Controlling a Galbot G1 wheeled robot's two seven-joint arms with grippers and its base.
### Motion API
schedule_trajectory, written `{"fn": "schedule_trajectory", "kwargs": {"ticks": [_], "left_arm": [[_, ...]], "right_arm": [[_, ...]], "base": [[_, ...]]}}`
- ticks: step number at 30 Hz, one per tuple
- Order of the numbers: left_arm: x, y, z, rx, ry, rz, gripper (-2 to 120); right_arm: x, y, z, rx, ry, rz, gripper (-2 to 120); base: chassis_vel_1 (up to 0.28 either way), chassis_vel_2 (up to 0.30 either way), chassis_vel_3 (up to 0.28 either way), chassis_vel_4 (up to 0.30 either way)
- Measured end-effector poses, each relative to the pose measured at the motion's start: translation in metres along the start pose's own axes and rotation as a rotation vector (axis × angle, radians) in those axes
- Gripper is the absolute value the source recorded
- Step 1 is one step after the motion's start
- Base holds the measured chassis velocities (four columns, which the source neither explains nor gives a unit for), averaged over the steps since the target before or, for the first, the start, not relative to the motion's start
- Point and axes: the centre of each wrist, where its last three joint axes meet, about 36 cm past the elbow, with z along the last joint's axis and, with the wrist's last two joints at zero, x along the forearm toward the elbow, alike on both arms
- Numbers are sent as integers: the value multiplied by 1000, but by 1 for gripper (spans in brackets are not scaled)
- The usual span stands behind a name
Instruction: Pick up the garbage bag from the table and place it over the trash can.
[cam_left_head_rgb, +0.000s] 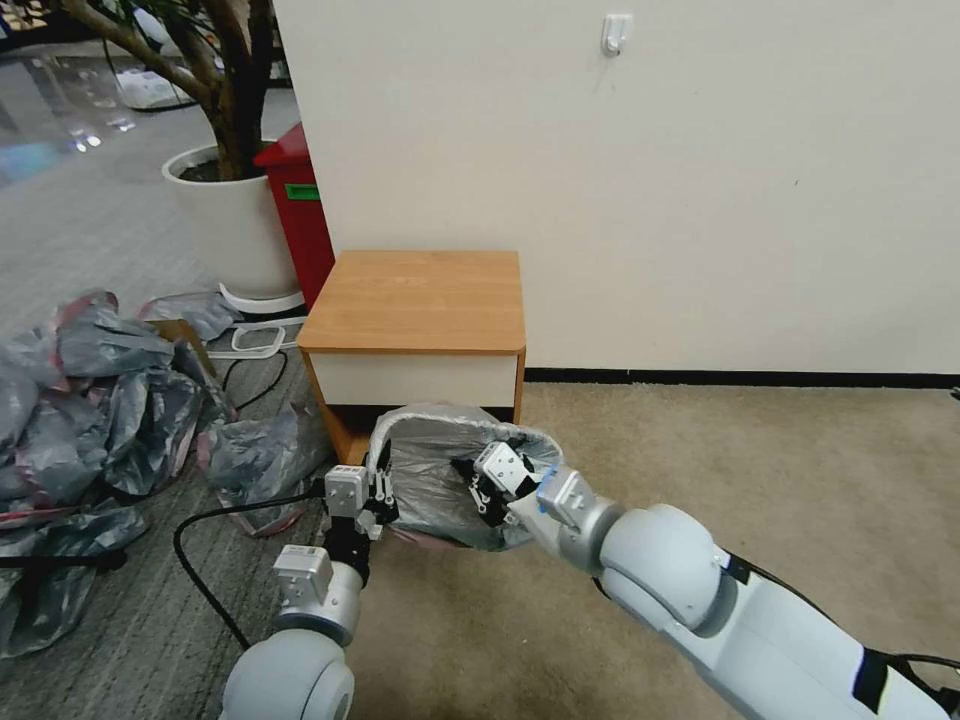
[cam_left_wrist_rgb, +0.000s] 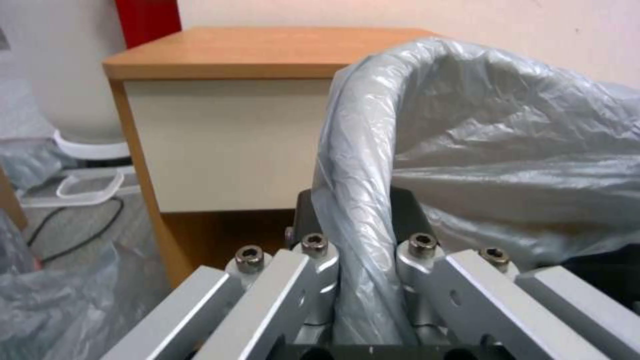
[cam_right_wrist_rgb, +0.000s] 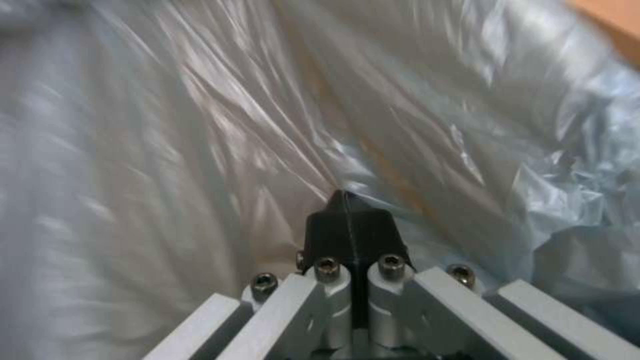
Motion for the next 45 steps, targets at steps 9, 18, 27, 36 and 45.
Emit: {"fn": "schedule_trajectory", "kwargs": {"ticks": [9,18,27,36,45], "left_arm": [[3,-6,3,-73,-36,21,6],[6,-13,4,-83,-42,52,6],[7,-13,2,-87,-46,71,6],[8,-17,3,-72,-42,91,6],[9,-19,4,-33,-29,105,6]], "right_arm": [[-19,10,9,42,42,29,0],[-31,3,15,68,72,54,0],[-44,-2,25,112,112,67,0],[-55,-1,28,173,132,83,0],[-63,0,32,211,150,77,0]], "base": [[0,0,0,0],[0,0,0,0],[0,0,0,0],[0,0,0,0],[0,0,0,0]]}}
